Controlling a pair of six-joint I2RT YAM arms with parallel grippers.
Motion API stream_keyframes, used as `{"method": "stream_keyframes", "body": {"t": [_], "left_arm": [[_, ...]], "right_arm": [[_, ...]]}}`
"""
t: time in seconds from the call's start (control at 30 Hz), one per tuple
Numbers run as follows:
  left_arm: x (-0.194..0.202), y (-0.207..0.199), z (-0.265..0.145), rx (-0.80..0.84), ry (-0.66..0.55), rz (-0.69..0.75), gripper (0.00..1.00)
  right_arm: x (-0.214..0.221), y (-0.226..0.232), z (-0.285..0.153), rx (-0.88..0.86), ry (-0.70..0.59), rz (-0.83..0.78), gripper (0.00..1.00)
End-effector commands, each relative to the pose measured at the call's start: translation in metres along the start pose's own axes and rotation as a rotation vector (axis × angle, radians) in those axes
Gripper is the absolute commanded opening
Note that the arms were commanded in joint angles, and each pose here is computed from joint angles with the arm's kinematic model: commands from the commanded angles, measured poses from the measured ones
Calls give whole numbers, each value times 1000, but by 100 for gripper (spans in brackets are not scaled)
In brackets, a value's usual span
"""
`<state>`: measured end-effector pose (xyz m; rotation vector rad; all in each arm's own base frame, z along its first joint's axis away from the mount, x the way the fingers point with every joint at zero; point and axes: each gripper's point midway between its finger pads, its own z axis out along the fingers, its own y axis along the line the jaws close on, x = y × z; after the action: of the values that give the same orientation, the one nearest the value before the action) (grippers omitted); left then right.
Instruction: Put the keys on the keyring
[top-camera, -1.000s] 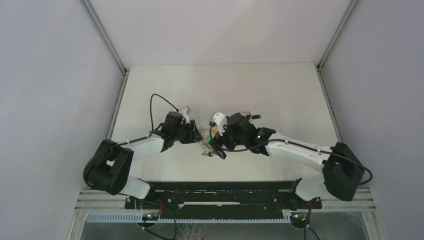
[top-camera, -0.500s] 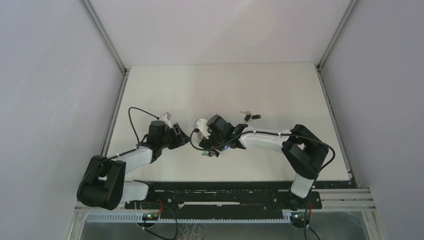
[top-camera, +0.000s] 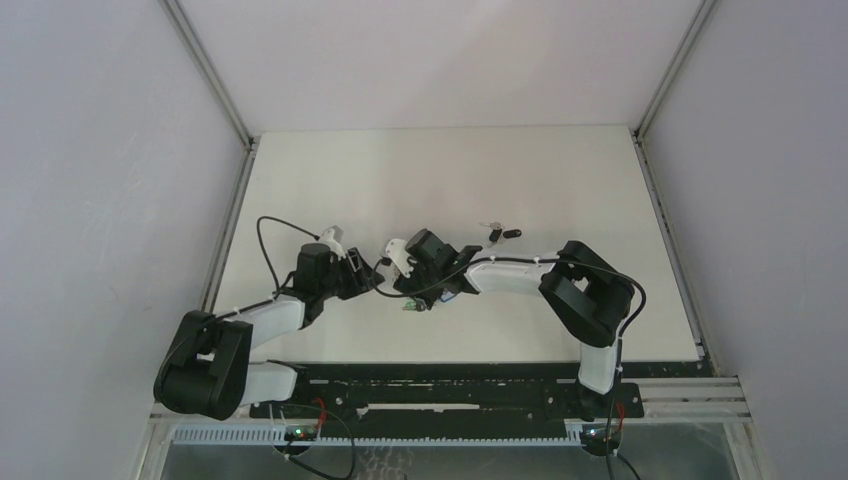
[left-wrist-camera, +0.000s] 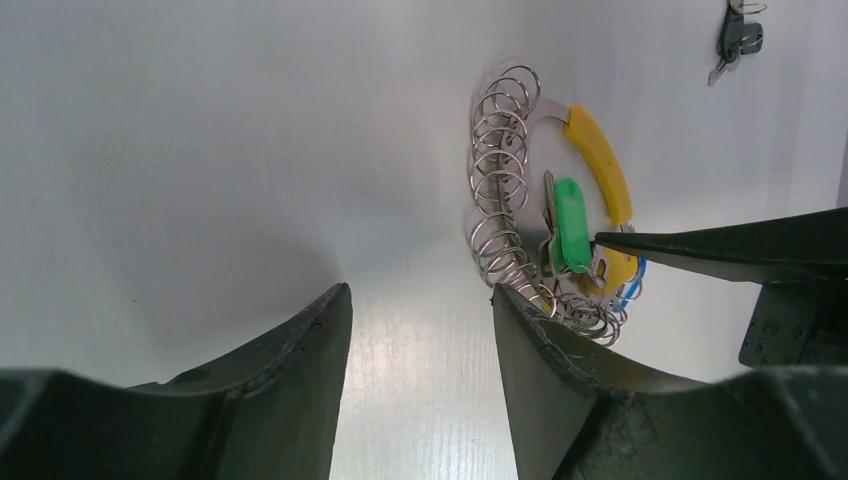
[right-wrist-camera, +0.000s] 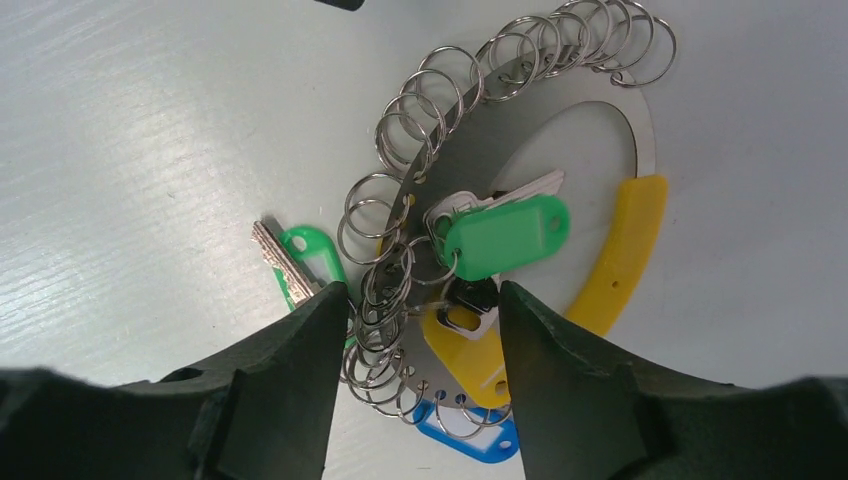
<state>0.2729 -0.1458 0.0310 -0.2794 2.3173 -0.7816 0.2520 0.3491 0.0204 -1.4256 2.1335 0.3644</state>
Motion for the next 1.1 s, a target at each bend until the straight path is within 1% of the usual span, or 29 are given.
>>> {"method": "stream_keyframes", "body": {"t": [0.0,0.13,0.23,0.27,0.43,0.67,0.9,1.07], "left_arm": [[-1,-6,-1,41,-12,-9,60],[-1,-13,0,79,-9,-19,61],[0,-18,1,107,-5,-19,62],[0,-21,0,118,-3,-33,62],[1,-36,-3,177,-7,-15,63],[0,-58,-9,262,-27,14,63],[-4,-86,-15,375,-58,30,61],[-2,-108,-21,458,-88,90,62]], "right_arm": [[-1,-3,5,-24,-2,43,54],[0,-3,2,-42,-2,61,40],[-6,0,-5,-80,-42,103,33],[-8,0,-8,-95,-60,123,32],[-20,2,-28,-188,-164,239,26],[-25,-9,-53,-311,-323,402,19],[-20,-10,-66,-420,-388,501,14],[-19,-15,-76,-487,-454,577,10]]}}
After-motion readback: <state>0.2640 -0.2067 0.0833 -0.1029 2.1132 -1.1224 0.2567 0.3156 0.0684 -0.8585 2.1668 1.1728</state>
